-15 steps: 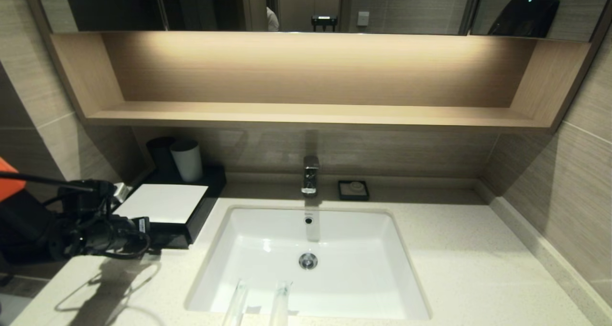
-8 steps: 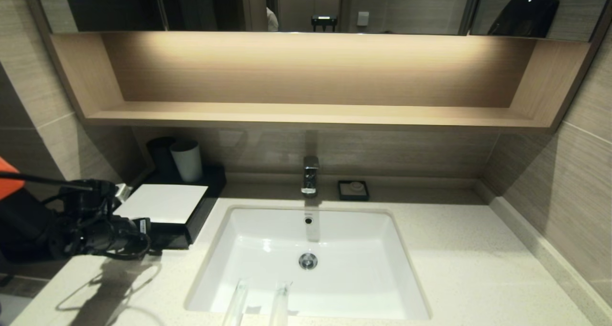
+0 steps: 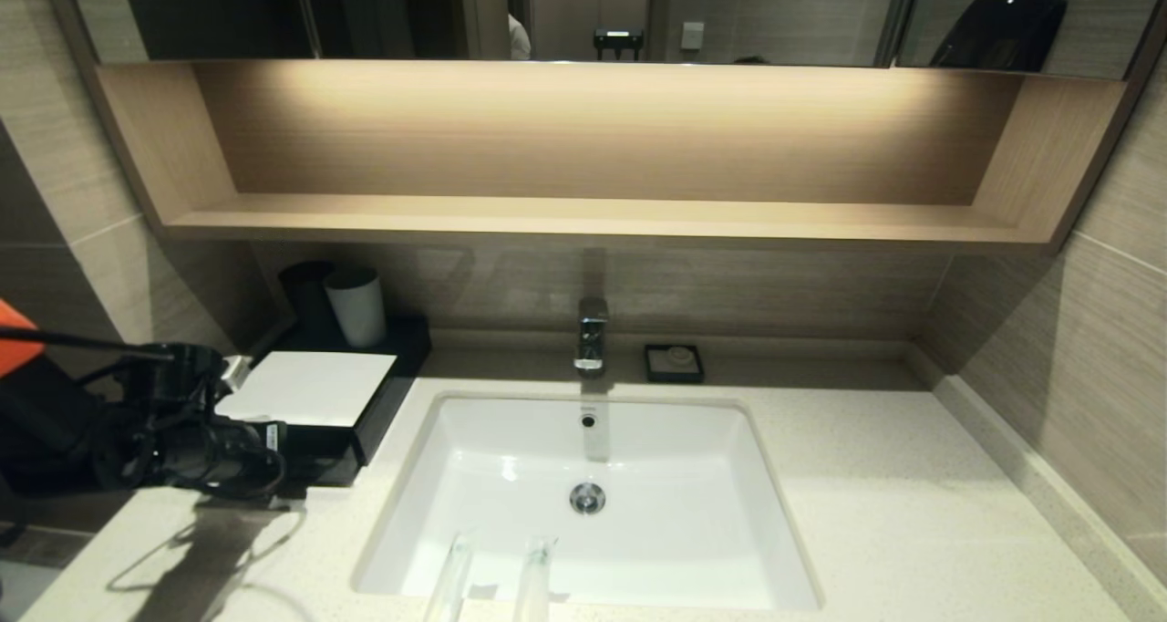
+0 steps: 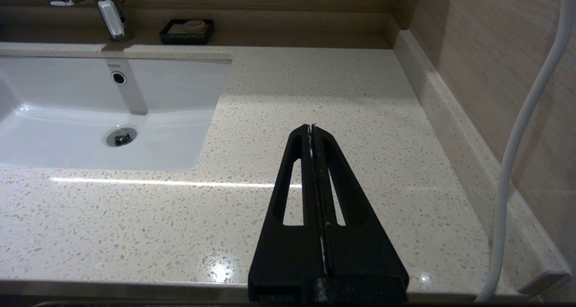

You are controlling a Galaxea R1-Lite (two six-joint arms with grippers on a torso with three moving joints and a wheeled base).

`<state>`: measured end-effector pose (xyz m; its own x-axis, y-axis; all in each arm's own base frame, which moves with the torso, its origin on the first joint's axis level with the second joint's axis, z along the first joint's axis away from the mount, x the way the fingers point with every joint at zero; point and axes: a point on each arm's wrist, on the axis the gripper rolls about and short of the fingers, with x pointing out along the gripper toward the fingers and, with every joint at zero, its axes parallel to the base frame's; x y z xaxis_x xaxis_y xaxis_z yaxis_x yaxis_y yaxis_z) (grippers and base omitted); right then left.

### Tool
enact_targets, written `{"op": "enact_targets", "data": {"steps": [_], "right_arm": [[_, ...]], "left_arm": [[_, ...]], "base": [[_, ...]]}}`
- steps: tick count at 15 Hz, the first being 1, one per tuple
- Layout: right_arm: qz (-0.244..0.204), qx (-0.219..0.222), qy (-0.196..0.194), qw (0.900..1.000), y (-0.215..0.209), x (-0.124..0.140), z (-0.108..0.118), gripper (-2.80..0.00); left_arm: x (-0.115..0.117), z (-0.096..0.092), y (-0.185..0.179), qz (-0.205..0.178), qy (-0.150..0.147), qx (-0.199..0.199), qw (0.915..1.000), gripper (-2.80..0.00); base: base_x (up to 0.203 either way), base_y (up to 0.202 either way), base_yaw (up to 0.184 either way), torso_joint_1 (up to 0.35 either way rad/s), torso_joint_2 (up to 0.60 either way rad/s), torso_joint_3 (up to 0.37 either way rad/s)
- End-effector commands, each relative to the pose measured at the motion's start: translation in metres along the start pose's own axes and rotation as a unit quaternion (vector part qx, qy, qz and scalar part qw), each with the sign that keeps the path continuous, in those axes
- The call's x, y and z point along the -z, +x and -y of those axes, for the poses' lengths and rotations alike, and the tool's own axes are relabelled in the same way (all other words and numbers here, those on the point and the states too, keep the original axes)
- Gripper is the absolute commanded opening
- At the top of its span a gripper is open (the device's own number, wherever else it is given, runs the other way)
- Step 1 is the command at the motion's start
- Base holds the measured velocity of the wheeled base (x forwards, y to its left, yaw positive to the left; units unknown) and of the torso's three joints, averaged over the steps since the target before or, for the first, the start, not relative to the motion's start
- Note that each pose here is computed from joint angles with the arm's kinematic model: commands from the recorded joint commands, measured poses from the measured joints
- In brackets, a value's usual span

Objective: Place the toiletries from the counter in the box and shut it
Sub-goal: Open the drawer

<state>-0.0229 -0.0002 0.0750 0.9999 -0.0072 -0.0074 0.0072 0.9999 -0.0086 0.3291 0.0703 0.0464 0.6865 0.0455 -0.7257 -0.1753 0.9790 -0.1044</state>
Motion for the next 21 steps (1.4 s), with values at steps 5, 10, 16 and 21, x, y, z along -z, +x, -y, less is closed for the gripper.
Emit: {"op": "enact_targets", "data": {"steps": [5,10,16,21], "right_arm": [[0.001,0.000,0.000,1.000,0.000,0.000,0.000,-2.80],[0.000,0.000,0.000,1.000,0.000,0.000,0.000,-2.80],[0.000,0.000,0.000,1.000,0.000,0.000,0.000,-2.80],[0.000,0.000,0.000,1.000,0.000,0.000,0.000,-2.80]], "left_arm": [[0.001,0.000,-0.004,-0.008,0.014,-0.001,0.9999,-2.80],[0.003,0.000,-0.009,-0.022,0.020,0.000,0.9996,-2.80],[0.005,0.001,-0.018,-0.037,0.027,0.000,0.9990,-2.80],[0.008,-0.002,-0.022,-0.047,0.026,-0.004,0.9985,-2.80]], "base": [[0.000,0.000,0.000,0.000,0.00,0.000],[0.000,0.000,0.000,0.000,0.00,0.000],[0.000,0.000,0.000,0.000,0.00,0.000],[0.000,0.000,0.000,0.000,0.00,0.000]]}}
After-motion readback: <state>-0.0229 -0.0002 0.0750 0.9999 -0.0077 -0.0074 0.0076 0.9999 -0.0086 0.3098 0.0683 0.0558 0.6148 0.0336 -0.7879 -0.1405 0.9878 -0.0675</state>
